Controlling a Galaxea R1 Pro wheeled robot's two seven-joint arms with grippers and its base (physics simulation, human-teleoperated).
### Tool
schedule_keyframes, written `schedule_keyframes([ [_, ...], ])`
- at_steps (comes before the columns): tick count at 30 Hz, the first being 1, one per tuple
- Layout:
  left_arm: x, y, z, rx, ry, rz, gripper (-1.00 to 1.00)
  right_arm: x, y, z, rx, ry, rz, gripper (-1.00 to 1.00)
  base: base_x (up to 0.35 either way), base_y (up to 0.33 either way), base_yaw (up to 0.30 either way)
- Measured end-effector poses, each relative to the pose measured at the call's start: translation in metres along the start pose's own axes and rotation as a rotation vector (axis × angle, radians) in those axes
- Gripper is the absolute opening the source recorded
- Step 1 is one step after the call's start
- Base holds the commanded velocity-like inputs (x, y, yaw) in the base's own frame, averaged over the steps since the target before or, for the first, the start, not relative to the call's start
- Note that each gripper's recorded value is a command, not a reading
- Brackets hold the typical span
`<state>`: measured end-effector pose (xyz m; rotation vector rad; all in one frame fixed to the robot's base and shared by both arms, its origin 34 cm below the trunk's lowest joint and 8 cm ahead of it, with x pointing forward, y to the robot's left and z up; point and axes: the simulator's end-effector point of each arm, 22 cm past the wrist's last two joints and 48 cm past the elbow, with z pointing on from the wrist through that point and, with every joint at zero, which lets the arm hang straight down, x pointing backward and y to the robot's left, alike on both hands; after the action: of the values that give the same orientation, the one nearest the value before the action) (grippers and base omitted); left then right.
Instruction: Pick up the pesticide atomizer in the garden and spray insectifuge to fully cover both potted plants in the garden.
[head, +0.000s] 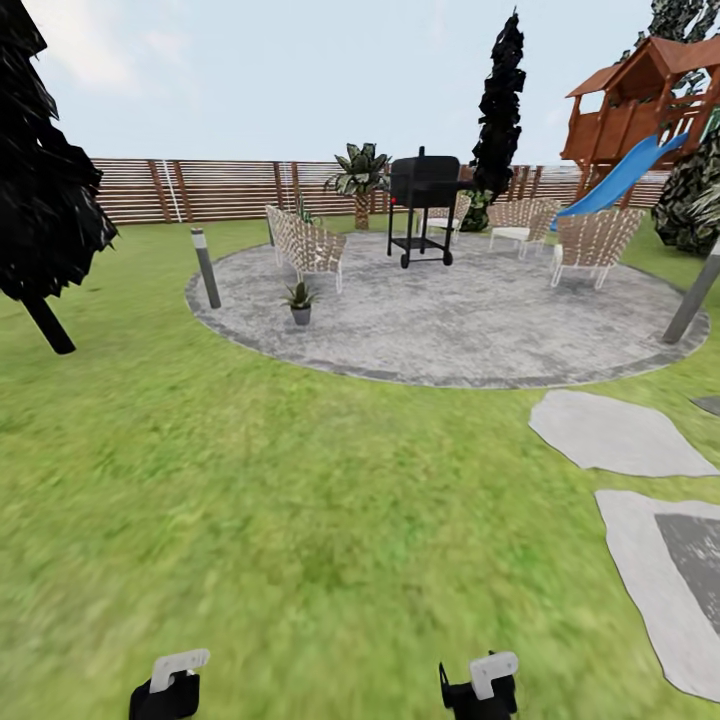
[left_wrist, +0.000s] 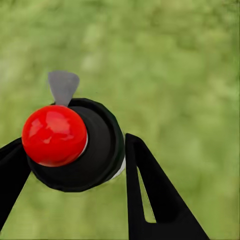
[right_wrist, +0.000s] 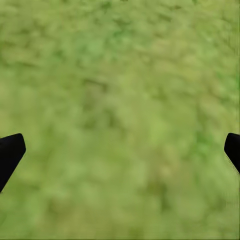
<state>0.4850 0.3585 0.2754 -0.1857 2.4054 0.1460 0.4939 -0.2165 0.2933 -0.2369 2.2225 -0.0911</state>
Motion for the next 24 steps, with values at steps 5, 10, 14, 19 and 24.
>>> schedule_keyframes([
  [5,0.0,0.0,0.0,0.0,0.0,0.0,-1.0,0.0,0.0,0.0,0.0,0.0,0.0,1.0,0.336,0.075,0.0],
  [10,0.0,0.0,0.0,0.0,0.0,0.0,-1.0,0.0001,0.0,0.0,0.0,0.0,0.0,1.0,0.336,0.075,0.0],
  [14,0.0,0.0,0.0,0.0,0.0,0.0,-1.0,0.0,0.0,0.0,0.0,0.0,0.0,1.0,0.336,0.075,0.0],
  [19,0.0,0.0,0.0,0.0,0.0,0.0,-1.0,0.0,0.0,0.0,0.0,0.0,0.0,1.0,0.336,0.075,0.0],
  [24,0.0,0.0,0.0,0.0,0.0,0.0,-1.0,0.0,0.0,0.0,0.0,0.0,0.0,1.0,0.336,0.083,0.0],
])
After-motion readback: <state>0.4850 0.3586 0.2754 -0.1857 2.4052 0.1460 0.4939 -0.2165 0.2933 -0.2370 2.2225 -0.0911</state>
